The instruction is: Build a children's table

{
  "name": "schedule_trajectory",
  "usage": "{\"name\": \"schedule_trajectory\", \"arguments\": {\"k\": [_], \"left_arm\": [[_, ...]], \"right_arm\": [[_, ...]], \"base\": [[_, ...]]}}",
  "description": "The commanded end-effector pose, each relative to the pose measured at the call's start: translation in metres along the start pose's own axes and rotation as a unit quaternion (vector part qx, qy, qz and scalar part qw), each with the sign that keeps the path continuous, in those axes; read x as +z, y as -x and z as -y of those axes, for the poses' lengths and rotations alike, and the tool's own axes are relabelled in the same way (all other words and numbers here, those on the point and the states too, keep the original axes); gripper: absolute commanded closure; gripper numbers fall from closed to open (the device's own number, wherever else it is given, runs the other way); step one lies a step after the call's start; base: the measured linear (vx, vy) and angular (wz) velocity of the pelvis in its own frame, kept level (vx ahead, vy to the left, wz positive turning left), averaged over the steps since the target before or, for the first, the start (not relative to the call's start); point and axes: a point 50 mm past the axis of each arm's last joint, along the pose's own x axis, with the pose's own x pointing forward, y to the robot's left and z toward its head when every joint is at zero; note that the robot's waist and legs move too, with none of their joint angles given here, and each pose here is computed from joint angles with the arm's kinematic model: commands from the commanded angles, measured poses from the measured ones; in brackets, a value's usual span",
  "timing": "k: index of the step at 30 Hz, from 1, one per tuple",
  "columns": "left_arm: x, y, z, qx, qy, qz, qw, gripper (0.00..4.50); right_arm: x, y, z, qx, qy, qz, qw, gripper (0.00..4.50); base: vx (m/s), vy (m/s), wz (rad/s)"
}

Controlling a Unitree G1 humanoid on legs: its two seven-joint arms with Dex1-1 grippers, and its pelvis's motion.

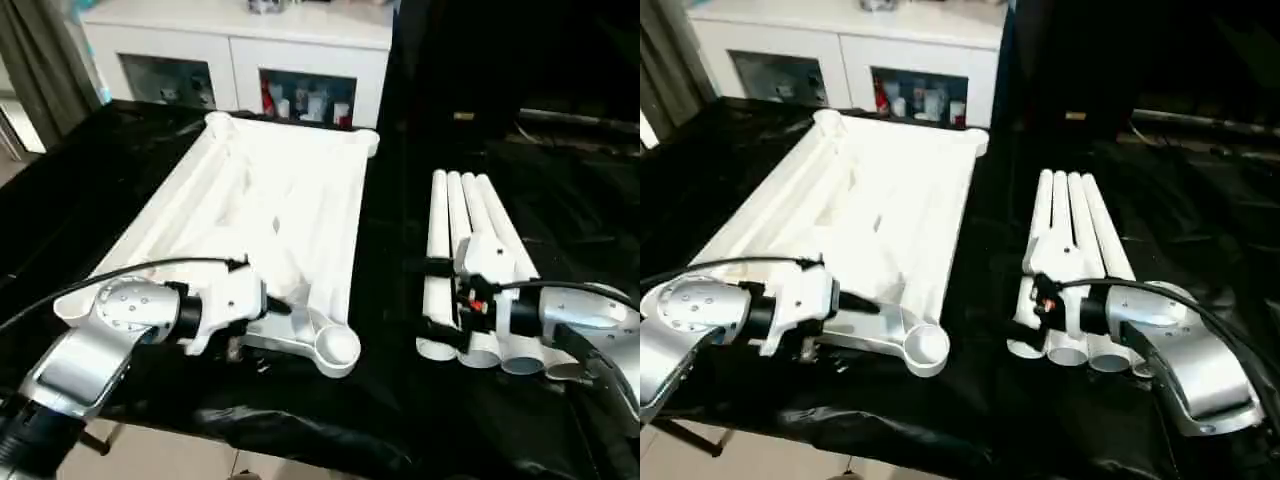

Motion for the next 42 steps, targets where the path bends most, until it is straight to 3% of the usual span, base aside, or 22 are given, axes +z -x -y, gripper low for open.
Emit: {"name": "schedule_trajectory", "arguments": {"k": [1,11,18,32,37,42], "left_arm": [[-0.004,0.0,-0.006,0.0,-0.026,-0.021,0.999,1.66],[-0.014,0.0,-0.008,-0.046,-0.024,-0.042,0.998,2.65],[-0.022,-0.001,-0.011,-0.05,-0.016,-0.05,0.997,3.12],[-0.026,-0.004,-0.018,-0.039,-0.029,-0.056,0.997,4.33],[-0.024,-0.004,-0.018,-0.04,-0.024,-0.032,0.998,4.46],[-0.029,0.002,-0.025,0.005,0.0,-0.033,0.999,4.46]], "right_arm": [[0.001,0.0,-0.004,0.018,0.009,-0.005,1.0,0.25],[-0.001,0.001,-0.015,0.065,0.007,-0.026,0.998,0.25],[-0.002,0.0,-0.018,0.075,0.01,-0.031,0.997,0.25],[-0.001,-0.001,-0.016,0.079,0.013,-0.034,0.996,0.25],[-0.002,-0.001,-0.018,0.08,0.013,-0.035,0.996,0.25],[-0.003,-0.001,-0.016,0.072,0.013,-0.034,0.997,0.25]], "base": [[0.0,0.0,0.0],[0.0,0.0,0.0],[0.0,0.0,0.0],[0.0,0.0,0.0],[0.0,0.0,0.0],[0.0,0.0,0.0]]}}
